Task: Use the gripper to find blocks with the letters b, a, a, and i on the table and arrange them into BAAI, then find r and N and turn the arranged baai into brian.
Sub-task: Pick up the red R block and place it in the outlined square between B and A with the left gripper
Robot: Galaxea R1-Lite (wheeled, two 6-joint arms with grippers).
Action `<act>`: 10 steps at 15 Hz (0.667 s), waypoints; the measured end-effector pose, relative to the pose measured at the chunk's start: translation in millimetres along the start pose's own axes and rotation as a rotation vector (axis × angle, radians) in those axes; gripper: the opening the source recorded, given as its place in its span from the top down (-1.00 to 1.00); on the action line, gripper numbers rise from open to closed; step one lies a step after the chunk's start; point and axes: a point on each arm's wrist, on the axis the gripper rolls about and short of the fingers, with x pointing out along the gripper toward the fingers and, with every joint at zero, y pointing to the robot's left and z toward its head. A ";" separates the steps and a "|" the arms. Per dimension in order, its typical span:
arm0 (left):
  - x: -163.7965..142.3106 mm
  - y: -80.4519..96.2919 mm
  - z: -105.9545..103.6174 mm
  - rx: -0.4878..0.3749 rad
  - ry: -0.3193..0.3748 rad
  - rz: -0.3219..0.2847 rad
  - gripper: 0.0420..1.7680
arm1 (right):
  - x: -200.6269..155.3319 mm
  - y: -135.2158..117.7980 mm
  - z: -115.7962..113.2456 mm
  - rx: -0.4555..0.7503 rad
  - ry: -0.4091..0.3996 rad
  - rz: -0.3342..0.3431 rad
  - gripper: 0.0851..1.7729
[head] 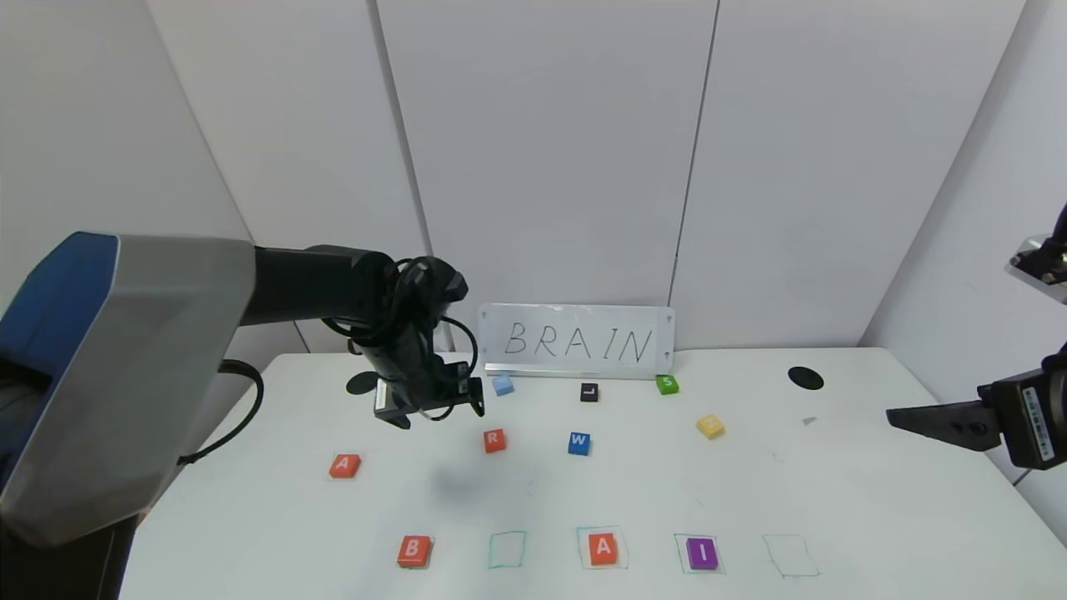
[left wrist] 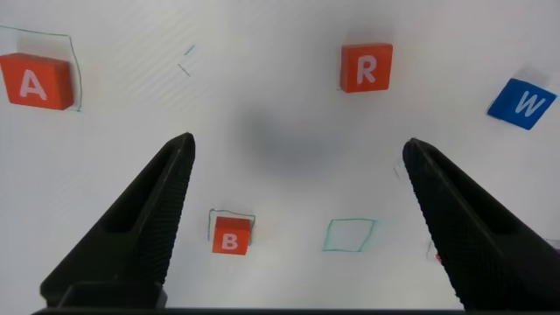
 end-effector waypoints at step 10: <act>51.9 -48.2 -7.4 -0.067 -0.088 0.059 -0.93 | 1.0 2.3 -1.1 -0.008 0.005 0.009 -0.93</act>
